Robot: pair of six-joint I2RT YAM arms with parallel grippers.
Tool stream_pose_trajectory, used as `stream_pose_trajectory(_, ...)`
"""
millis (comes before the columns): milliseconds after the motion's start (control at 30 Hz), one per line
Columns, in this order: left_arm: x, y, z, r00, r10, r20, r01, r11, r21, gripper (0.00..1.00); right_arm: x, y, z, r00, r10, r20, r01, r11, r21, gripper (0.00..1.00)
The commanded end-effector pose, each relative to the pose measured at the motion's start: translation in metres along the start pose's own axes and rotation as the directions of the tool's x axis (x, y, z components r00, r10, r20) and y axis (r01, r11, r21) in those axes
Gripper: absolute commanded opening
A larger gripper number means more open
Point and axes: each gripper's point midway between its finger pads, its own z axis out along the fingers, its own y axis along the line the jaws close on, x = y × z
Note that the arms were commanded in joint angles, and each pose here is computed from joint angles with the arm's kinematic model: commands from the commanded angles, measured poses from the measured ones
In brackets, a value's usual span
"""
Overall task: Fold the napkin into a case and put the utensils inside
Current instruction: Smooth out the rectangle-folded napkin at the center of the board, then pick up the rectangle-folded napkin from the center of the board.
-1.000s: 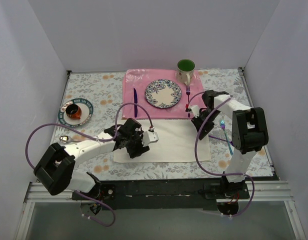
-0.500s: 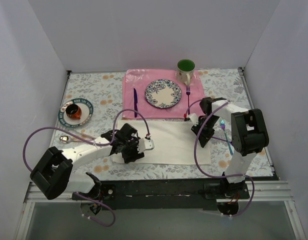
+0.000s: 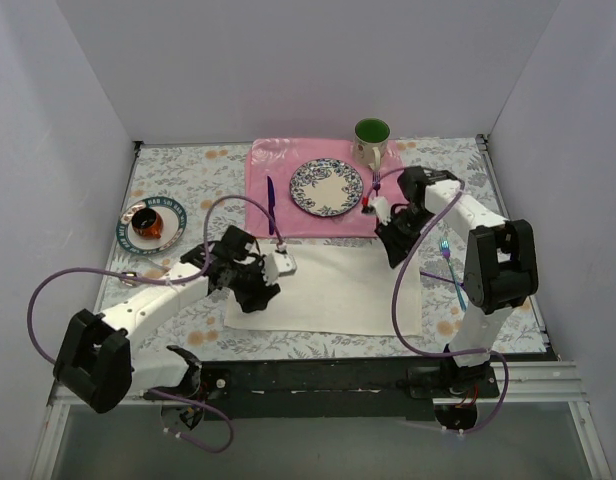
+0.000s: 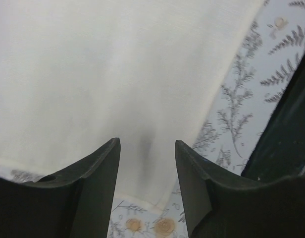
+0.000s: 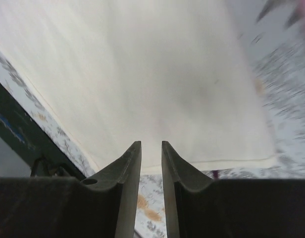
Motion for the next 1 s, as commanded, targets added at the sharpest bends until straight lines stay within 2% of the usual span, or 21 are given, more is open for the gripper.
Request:
stream_pose_trajectory(0, -0.01, 0.036, -0.049, 0.988, -0.025, 0.152, 0.037, 0.997, -0.071, 0.48, -0.085, 0.02, -0.043, 0.964, -0.055, 0.26, 0.073, 0.996, -0.059, 0.32)
stream_pose_trajectory(33, -0.008, 0.041, -0.055, 0.986, -0.009, 0.168, 0.025, 0.996, -0.09, 0.49, -0.107, 0.019, -0.059, 0.947, -0.092, 0.308, 0.106, 0.994, -0.026, 0.33)
stream_pose_trajectory(67, -0.001, 0.046, -0.066, 0.984, -0.028, 0.177, 0.049, 0.992, -0.114, 0.49, -0.118, 0.02, -0.062, 0.941, -0.106, 0.322, 0.119, 0.993, -0.022, 0.34)
stream_pose_trajectory(133, 0.0, 0.046, -0.077, 0.977, 0.011, 0.211, 0.01, 0.995, -0.1, 0.49, -0.15, 0.025, -0.07, 0.921, -0.162, 0.353, 0.174, 0.985, -0.002, 0.36)
stream_pose_trajectory(167, 0.012, 0.043, -0.083, 0.978, -0.037, 0.207, 0.053, 0.996, -0.074, 0.49, -0.163, 0.032, -0.07, 0.912, -0.196, 0.36, 0.208, 0.978, 0.005, 0.36)
stream_pose_trajectory(200, 0.016, 0.046, -0.089, 0.978, 0.041, 0.207, -0.024, 0.996, -0.082, 0.49, -0.173, 0.031, -0.062, 0.912, -0.204, 0.355, 0.218, 0.976, 0.001, 0.37)
stream_pose_trajectory(267, 0.035, 0.044, -0.093, 0.981, 0.047, 0.19, -0.033, 0.997, -0.075, 0.49, -0.205, 0.044, -0.067, 0.883, -0.259, 0.392, 0.271, 0.962, 0.025, 0.39)
stream_pose_trajectory(300, 0.045, 0.045, -0.091, 0.979, 0.114, 0.172, -0.1, 0.991, -0.085, 0.49, -0.217, 0.044, -0.055, 0.88, -0.27, 0.39, 0.284, 0.959, 0.022, 0.39)
stream_pose_trajectory(367, 0.069, 0.048, -0.091, 0.983, 0.129, 0.134, -0.116, 0.989, -0.096, 0.49, -0.243, 0.057, -0.055, 0.855, -0.305, 0.421, 0.319, 0.947, 0.039, 0.4)
stream_pose_trajectory(400, 0.077, 0.049, -0.09, 0.982, 0.14, 0.124, -0.129, 0.987, -0.096, 0.49, -0.256, 0.066, -0.039, 0.853, -0.316, 0.415, 0.335, 0.942, 0.028, 0.41)
stream_pose_trajectory(433, 0.083, 0.051, -0.088, 0.974, 0.191, 0.117, -0.181, 0.979, -0.097, 0.48, -0.269, 0.071, -0.035, 0.839, -0.332, 0.432, 0.352, 0.935, 0.035, 0.41)
stream_pose_trajectory(467, 0.087, 0.049, -0.09, 0.973, 0.187, 0.132, -0.176, 0.98, -0.09, 0.48, -0.279, 0.084, -0.026, 0.829, -0.351, 0.436, 0.378, 0.926, 0.027, 0.41)
stream_pose_trajectory(533, 0.089, 0.047, -0.089, 0.951, 0.269, 0.15, -0.258, 0.962, -0.086, 0.49, -0.308, 0.089, -0.019, 0.786, -0.39, 0.479, 0.412, 0.909, 0.064, 0.43)
stream_pose_trajectory(633, 0.079, 0.051, -0.089, 0.928, 0.321, 0.188, -0.293, 0.942, -0.163, 0.5, -0.327, 0.103, -0.003, 0.756, -0.378, 0.535, 0.425, 0.904, 0.04, 0.47)
stream_pose_trajectory(667, 0.083, 0.046, -0.082, 0.916, 0.354, 0.191, -0.324, 0.931, -0.169, 0.5, -0.341, 0.107, -0.004, 0.713, -0.401, 0.575, 0.449, 0.891, 0.063, 0.48)
stream_pose_trajectory(767, 0.086, 0.033, -0.067, 0.872, 0.447, 0.202, -0.408, 0.889, -0.208, 0.52, -0.358, 0.121, 0.005, 0.663, -0.419, 0.62, 0.484, 0.872, 0.072, 0.48)
stream_pose_trajectory(833, 0.091, 0.027, -0.059, 0.855, 0.481, 0.196, -0.44, 0.871, -0.219, 0.52, -0.366, 0.127, 0.013, 0.655, -0.415, 0.631, 0.493, 0.868, 0.059, 0.48)
stream_pose_trajectory(967, 0.097, 0.024, -0.047, 0.855, 0.477, 0.203, -0.433, 0.872, -0.227, 0.53, -0.377, 0.136, 0.047, 0.653, -0.432, 0.622, 0.512, 0.857, 0.058, 0.49)
